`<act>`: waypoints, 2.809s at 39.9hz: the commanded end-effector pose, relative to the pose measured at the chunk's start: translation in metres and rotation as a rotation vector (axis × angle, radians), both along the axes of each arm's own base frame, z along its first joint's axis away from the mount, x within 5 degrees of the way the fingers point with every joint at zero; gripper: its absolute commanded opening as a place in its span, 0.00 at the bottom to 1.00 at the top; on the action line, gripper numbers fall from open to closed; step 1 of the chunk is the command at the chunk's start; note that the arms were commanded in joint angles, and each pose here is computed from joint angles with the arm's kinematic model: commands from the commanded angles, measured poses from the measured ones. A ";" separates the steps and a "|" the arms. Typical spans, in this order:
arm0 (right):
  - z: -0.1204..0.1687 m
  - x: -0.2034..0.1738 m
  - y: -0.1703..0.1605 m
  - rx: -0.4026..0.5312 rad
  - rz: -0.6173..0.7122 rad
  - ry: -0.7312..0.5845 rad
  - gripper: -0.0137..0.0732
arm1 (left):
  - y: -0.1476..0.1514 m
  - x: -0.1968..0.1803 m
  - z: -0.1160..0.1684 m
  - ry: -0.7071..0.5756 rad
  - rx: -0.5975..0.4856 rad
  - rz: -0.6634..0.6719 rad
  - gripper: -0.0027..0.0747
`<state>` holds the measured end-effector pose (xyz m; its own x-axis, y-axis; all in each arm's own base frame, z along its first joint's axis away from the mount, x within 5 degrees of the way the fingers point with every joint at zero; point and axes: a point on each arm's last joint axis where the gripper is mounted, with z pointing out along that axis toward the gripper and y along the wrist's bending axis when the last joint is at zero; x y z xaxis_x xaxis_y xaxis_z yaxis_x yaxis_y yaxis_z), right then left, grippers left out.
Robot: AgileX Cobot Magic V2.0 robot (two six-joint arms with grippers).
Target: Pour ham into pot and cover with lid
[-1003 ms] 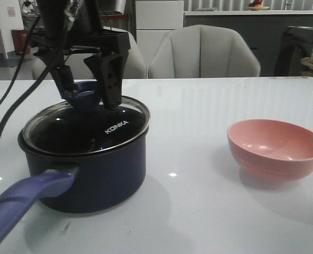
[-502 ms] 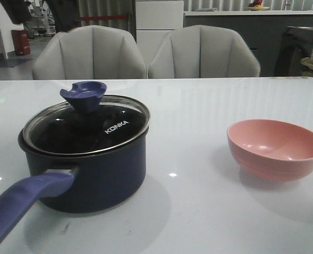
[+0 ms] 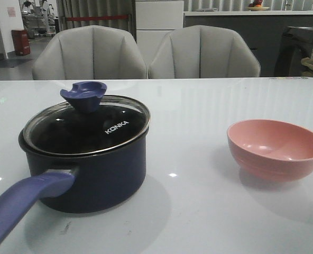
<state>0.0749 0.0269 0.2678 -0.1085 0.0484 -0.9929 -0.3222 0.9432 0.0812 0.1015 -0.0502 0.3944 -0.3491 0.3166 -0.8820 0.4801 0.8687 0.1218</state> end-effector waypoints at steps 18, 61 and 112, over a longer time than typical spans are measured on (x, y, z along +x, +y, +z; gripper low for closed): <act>0.017 0.001 -0.003 0.033 -0.035 -0.107 0.31 | 0.045 -0.084 -0.086 -0.422 -0.228 -0.016 0.21; 0.014 0.001 -0.002 0.024 -0.023 -0.078 0.33 | 0.041 -0.051 -0.143 -0.572 -0.370 0.279 0.18; 0.014 0.001 -0.002 0.024 -0.023 -0.078 0.33 | 0.050 -0.047 -0.183 -0.590 -0.370 0.441 0.18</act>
